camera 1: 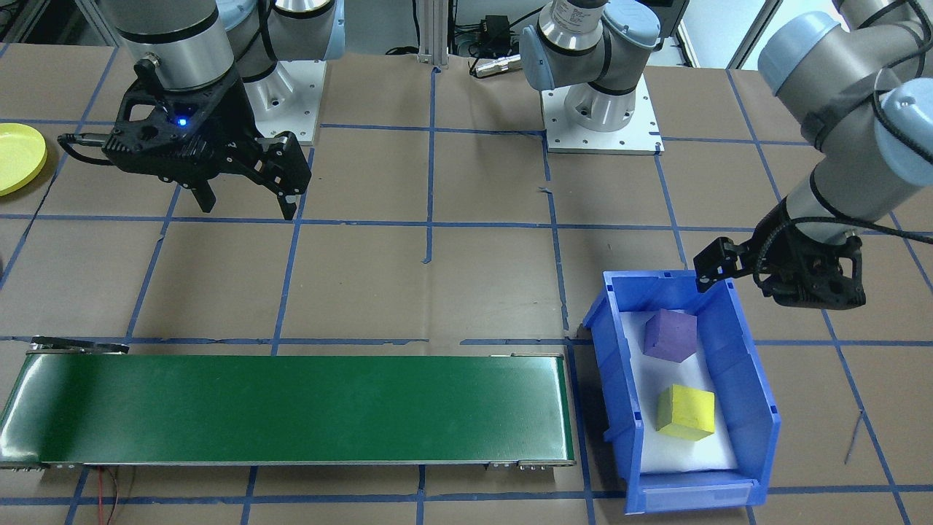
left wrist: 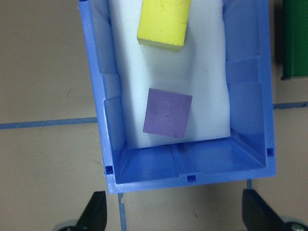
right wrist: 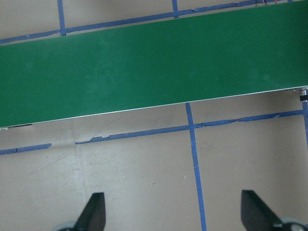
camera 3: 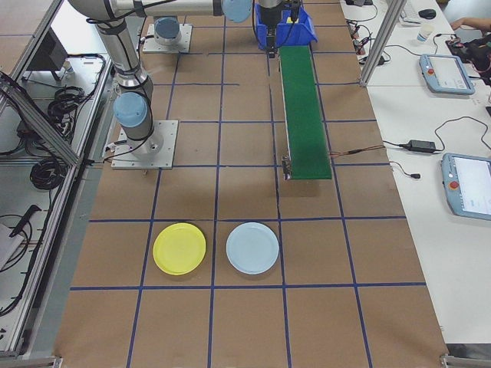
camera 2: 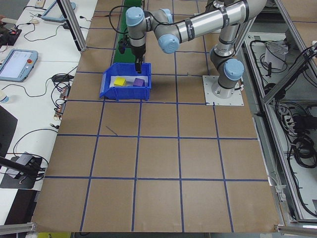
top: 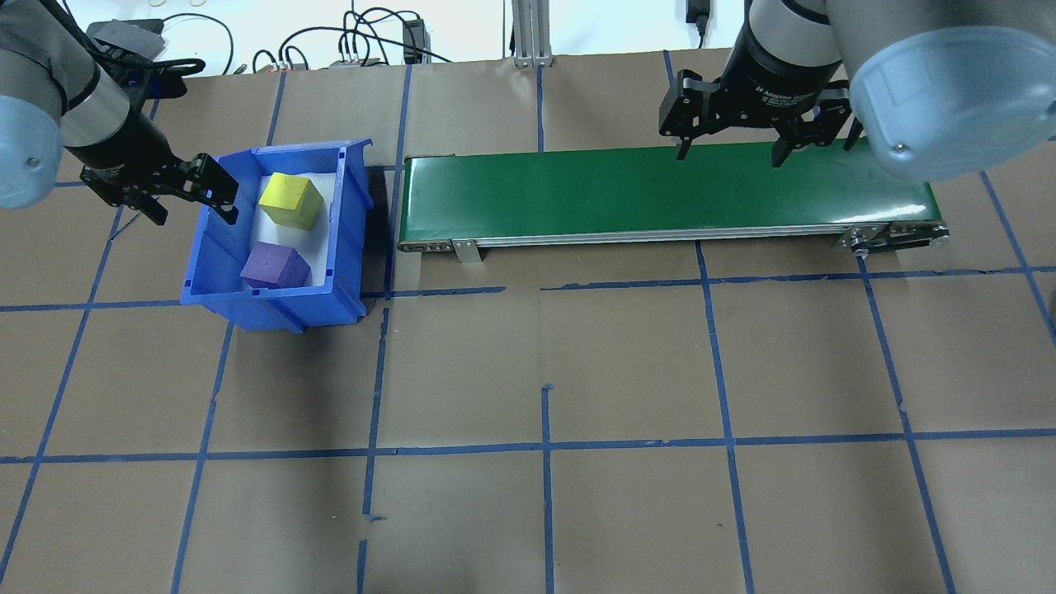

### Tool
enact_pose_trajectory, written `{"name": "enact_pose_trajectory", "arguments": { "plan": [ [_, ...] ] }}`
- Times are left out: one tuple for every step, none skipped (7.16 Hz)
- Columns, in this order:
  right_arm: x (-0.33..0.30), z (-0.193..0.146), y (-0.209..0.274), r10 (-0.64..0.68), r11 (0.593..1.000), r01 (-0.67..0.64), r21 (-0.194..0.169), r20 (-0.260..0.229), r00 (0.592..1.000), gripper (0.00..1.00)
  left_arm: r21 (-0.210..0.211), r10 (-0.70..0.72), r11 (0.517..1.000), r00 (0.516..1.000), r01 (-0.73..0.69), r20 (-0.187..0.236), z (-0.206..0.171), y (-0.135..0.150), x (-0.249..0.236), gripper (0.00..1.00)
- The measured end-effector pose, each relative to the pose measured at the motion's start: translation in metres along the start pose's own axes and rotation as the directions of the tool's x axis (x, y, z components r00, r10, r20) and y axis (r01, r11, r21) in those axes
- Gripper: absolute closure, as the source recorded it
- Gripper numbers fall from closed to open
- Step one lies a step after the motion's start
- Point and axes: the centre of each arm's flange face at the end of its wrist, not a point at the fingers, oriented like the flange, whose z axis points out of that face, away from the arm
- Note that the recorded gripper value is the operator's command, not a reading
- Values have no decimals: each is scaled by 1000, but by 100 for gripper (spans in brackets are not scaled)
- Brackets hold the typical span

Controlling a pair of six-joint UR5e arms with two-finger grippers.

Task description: Move block left to right into plate

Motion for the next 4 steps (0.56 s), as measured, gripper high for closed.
{"name": "enact_pose_trajectory", "arguments": {
  "plan": [
    [0, 0, 0, -1, 1000, 1, 0, 0, 1000, 0, -6, 1, 1000, 1000, -1, -3, 10, -5, -2, 0],
    [-1, 0, 1, -4, 1000, 4, -1, 0, 1000, 0, -16, 13, 1000, 1000, -14, -7, 19, -8, -2, 0],
    [-4, 1, 2, -8, 1000, 8, -2, 0, 1000, 0, -25, 39, 999, 999, -39, -11, 28, -12, 0, 0],
    [-6, 2, 3, -13, 1000, 13, -3, 0, 1000, 0, -28, 75, 997, 997, -75, -12, 34, -16, 10, 2]
  ]
}}
